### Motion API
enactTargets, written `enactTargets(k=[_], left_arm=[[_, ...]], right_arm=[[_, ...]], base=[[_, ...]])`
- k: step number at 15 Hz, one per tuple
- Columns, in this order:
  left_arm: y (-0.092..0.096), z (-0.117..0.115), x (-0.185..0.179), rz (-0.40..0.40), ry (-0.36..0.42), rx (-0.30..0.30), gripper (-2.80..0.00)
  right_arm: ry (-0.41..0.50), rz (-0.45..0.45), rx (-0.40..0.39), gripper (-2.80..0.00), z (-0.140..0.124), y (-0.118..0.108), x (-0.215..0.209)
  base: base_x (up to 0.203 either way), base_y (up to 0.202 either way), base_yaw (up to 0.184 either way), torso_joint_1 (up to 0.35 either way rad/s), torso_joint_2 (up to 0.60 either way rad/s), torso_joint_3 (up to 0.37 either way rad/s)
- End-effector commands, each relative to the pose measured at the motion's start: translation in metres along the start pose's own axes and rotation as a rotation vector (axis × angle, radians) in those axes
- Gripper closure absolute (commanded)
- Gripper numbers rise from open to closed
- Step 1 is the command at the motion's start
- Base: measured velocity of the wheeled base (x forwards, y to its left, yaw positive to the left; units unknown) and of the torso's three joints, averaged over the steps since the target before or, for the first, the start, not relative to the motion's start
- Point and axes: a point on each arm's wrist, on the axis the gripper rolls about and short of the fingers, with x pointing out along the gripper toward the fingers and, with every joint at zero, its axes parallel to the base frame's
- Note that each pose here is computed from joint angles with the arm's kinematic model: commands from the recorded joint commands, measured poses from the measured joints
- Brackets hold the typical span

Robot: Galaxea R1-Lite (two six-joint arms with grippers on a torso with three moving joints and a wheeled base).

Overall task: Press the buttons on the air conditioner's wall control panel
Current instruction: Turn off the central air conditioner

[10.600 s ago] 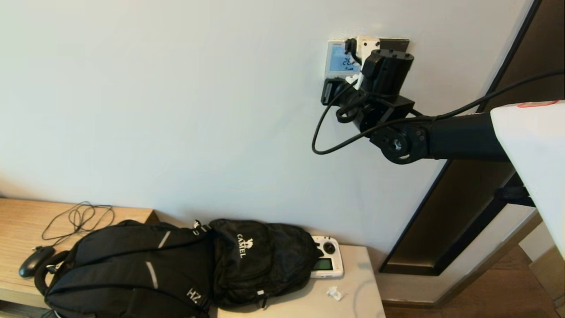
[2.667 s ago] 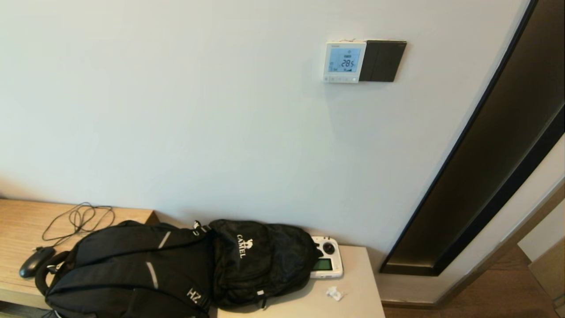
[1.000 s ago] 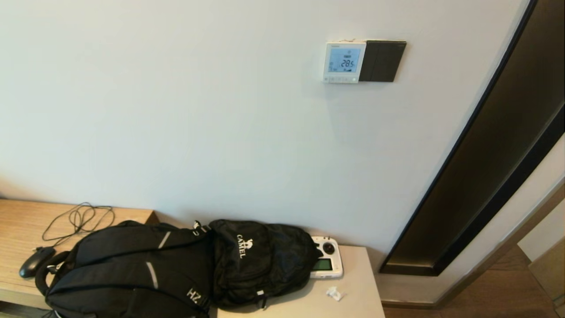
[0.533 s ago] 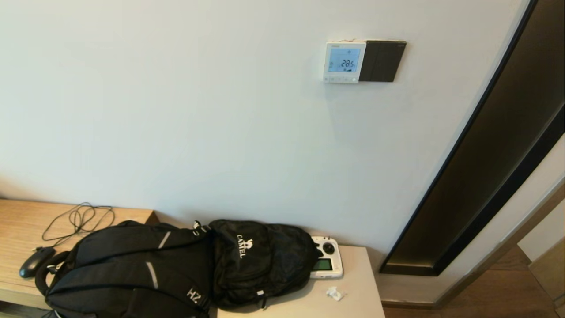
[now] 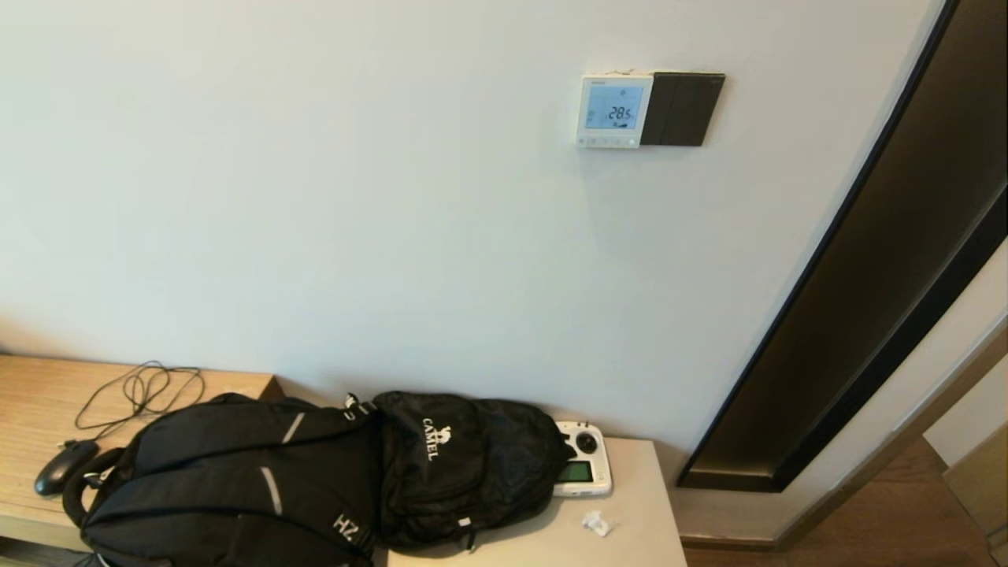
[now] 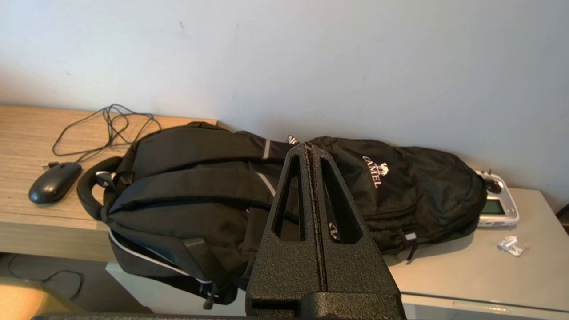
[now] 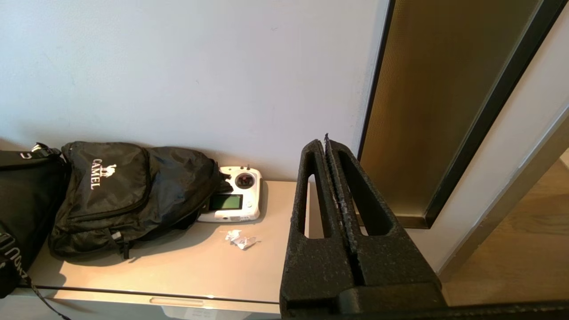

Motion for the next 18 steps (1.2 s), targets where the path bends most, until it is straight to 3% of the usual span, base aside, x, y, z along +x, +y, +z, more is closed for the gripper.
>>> enactTargets(k=[1,18], left_arm=[[0.0,0.0,0.0,0.0,-0.001,0.0,0.0],[0.0,0.0,0.0,0.001,-0.001,0.0,0.0]], right_arm=[[0.002,0.001,-0.001,0.0,0.0,0.0,0.0001],[0.002,0.001,-0.001,0.0,0.0,0.0,0.0001]], base=[[0.0,0.0,0.0,0.0,0.0,0.0],[0.0,0.0,0.0,0.0,0.0,0.0]])
